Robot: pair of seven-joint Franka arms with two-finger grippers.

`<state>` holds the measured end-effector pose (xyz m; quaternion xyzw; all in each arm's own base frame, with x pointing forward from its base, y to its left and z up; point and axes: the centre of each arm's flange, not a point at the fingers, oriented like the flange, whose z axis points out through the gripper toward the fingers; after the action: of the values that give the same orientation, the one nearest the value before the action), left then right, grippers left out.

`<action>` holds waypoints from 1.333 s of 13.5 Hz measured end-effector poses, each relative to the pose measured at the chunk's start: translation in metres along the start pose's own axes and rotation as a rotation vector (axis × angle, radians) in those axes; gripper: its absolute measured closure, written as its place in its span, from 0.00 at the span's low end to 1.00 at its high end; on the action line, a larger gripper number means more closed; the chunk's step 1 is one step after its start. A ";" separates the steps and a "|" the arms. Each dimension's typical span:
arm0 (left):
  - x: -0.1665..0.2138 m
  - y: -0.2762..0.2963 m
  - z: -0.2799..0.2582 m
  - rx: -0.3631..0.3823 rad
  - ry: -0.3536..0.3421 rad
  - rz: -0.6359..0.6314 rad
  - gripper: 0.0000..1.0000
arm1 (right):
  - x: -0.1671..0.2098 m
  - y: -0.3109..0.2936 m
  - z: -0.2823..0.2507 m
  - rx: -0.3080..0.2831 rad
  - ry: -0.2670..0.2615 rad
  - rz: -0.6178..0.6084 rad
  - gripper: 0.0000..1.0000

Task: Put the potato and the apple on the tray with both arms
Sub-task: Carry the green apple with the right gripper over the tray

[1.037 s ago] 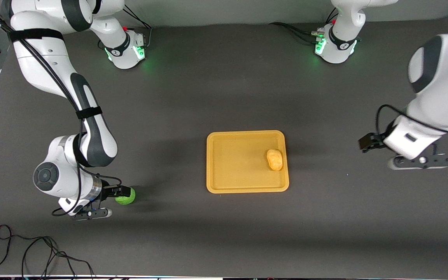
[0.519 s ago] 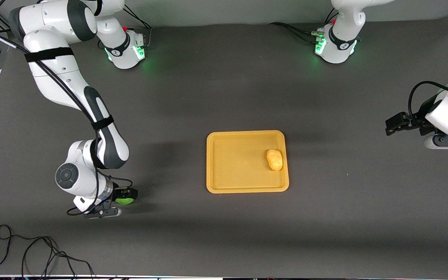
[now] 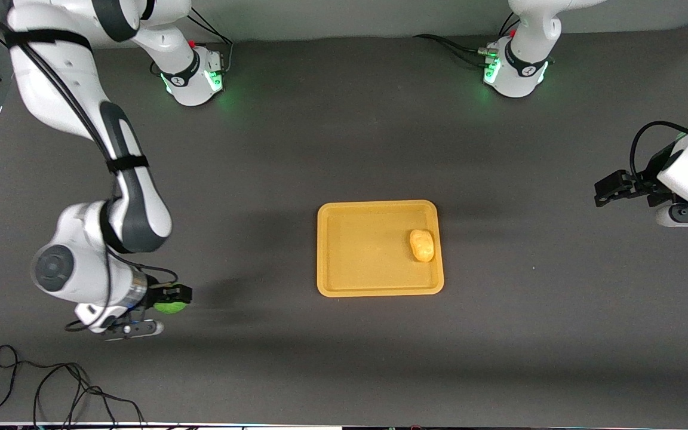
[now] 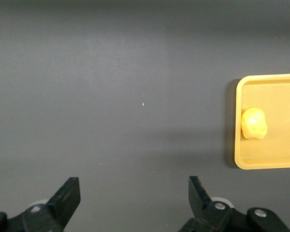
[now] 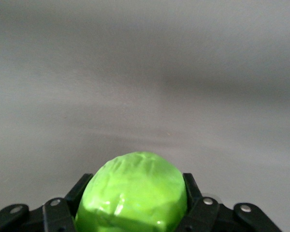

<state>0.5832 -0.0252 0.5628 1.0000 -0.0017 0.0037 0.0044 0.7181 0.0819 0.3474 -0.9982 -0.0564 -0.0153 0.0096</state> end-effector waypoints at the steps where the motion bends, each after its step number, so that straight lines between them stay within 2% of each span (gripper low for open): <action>1: 0.000 -0.005 0.000 0.001 -0.001 -0.009 0.00 | -0.003 -0.001 -0.038 -0.012 -0.002 -0.010 0.20; 4: 0.000 -0.025 0.000 0.002 -0.001 -0.043 0.00 | -0.020 -0.028 -0.128 -0.015 -0.034 -0.004 0.20; 7: 0.000 -0.043 0.000 0.004 0.001 -0.069 0.00 | -0.032 -0.118 -0.162 -0.017 -0.031 0.073 0.20; 11: 0.001 -0.038 -0.003 0.043 0.010 -0.053 0.00 | -0.058 -0.296 -0.130 -0.027 -0.022 0.211 0.20; 13: 0.001 -0.034 -0.006 0.046 0.014 -0.048 0.00 | -0.071 -0.369 -0.102 -0.017 0.005 0.248 0.20; 15: 0.000 -0.033 -0.008 0.048 0.011 -0.048 0.00 | -0.081 -0.417 -0.066 0.001 0.029 0.255 0.20; 18: -0.007 -0.035 -0.015 0.044 0.003 -0.051 0.00 | -0.092 -0.463 0.021 0.015 0.051 0.239 0.20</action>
<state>0.5763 0.0102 0.5778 0.9995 0.0241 0.0049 -0.0177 0.5756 0.5319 0.3317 -0.9970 0.0633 -0.0389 0.0201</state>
